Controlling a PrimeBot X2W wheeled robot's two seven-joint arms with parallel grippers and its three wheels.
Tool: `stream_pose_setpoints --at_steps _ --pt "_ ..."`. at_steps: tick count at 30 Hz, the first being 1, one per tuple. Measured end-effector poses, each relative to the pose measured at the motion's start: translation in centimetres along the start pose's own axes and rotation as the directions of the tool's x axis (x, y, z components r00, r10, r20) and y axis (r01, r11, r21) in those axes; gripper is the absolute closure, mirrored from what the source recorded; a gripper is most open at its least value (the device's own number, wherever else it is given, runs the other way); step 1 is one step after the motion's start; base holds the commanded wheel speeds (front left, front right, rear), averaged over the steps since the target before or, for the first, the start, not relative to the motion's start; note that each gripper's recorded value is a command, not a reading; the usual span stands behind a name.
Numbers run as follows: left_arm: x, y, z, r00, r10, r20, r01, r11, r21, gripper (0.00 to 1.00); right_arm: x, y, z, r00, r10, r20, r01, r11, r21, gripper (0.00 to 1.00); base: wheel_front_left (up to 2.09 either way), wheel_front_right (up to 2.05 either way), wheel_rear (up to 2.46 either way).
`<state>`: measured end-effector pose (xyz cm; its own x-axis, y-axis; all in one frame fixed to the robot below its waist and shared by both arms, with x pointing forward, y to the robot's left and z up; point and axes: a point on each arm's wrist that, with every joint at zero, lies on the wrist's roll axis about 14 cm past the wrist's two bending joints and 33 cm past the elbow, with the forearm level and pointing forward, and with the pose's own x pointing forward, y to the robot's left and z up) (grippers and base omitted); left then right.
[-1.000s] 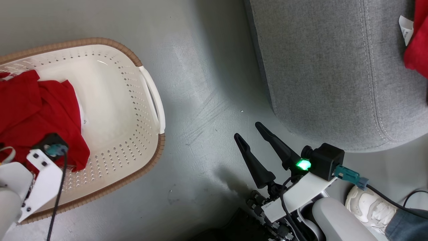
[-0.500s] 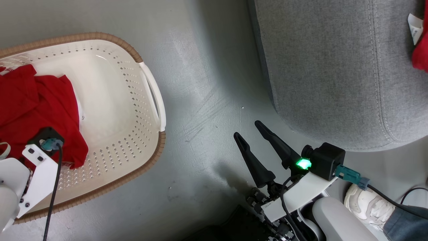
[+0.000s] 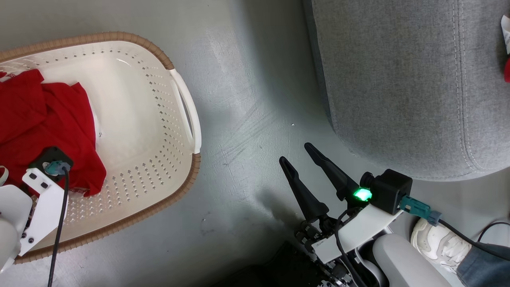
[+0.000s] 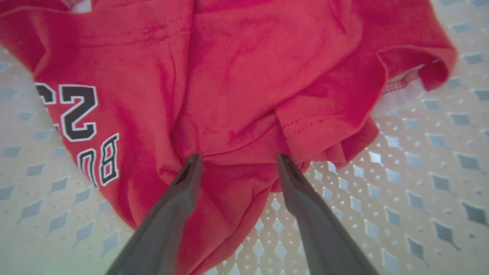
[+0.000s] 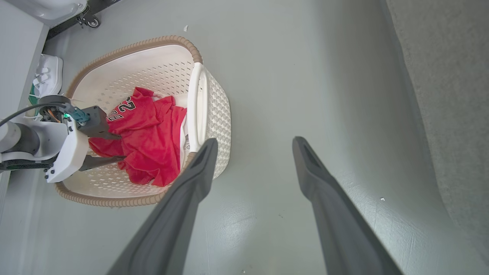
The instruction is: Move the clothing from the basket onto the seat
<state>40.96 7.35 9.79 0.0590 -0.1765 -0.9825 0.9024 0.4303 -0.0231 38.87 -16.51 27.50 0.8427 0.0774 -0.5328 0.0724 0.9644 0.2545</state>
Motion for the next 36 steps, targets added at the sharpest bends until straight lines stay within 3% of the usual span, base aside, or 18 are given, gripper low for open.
stream_pose_setpoints --at_steps 20,36 --pt "0.4 -0.1 0.9 0.998 0.002 0.063 -0.001 1.000 -0.023 0.00 0.1 -0.1 -0.3 1.000 -0.003 -0.009 0.003 1.000 0.000 0.00 0.00 0.00 0.00" --pt "0.7 -1.9 -0.1 0.996 -0.081 0.028 0.081 0.997 0.008 0.00 0.1 -0.1 -0.5 1.000 -0.003 -0.012 0.003 1.000 0.002 0.00 0.00 0.00 0.00"
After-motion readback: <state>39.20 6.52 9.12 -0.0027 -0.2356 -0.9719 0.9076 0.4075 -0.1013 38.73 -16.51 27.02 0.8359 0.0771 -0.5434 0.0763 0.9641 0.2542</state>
